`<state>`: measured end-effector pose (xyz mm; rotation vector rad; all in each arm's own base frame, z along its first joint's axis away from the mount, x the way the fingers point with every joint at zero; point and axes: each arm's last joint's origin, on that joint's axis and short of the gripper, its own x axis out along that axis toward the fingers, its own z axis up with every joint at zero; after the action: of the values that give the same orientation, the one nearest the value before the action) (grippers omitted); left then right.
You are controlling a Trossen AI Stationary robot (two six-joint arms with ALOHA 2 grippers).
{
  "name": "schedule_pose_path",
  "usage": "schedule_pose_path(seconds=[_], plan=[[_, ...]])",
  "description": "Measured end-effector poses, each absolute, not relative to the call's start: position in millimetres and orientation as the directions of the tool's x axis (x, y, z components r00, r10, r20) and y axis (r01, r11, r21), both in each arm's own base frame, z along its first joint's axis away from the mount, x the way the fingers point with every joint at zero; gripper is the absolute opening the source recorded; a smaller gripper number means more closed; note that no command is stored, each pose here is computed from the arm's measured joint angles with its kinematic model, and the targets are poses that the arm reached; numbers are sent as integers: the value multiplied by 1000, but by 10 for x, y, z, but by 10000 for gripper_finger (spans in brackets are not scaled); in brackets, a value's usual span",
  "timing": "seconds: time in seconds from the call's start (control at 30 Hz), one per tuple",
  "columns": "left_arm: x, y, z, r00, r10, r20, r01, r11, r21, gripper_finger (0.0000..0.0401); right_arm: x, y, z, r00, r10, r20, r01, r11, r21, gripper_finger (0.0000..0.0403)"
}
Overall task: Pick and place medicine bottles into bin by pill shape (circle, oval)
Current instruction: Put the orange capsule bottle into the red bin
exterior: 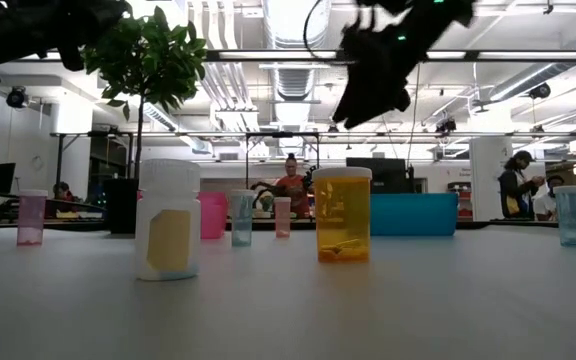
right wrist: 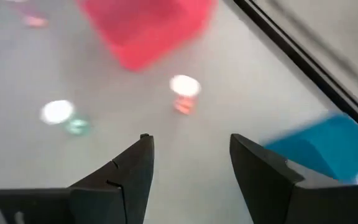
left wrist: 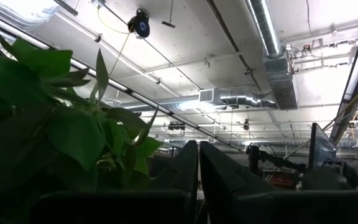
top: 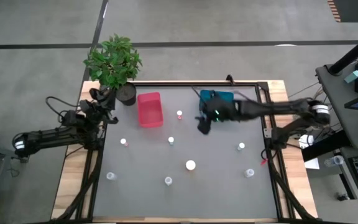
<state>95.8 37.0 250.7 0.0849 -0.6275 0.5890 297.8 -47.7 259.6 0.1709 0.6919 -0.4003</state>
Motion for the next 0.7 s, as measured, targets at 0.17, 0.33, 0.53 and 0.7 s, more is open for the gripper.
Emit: schedule_pose_path(seconds=[0.17, 0.33, 0.53, 0.7], plan=[[975, 375, 2498, 658, 495, 567, -540, 835, -102, 0, 2690, -165, 2343, 834, -235, -500, 238, 969, -58, 200], [1015, 367, 2480, 701, 444, 558, -445, 884, -143, 0, 2389, -45, 2356, 924, -197, -328, 160, 978, -134, 200], [1071, 362, 2453, 750, 382, 540, -300, 924, -237, 0, 2099, -8, 2442, 984, -156, -88, 130, 960, -250, 200], [1098, 358, 2455, 768, 347, 539, -178, 923, -341, 0, 1952, 1, 2463, 993, -119, 9, 116, 946, -302, 200]])
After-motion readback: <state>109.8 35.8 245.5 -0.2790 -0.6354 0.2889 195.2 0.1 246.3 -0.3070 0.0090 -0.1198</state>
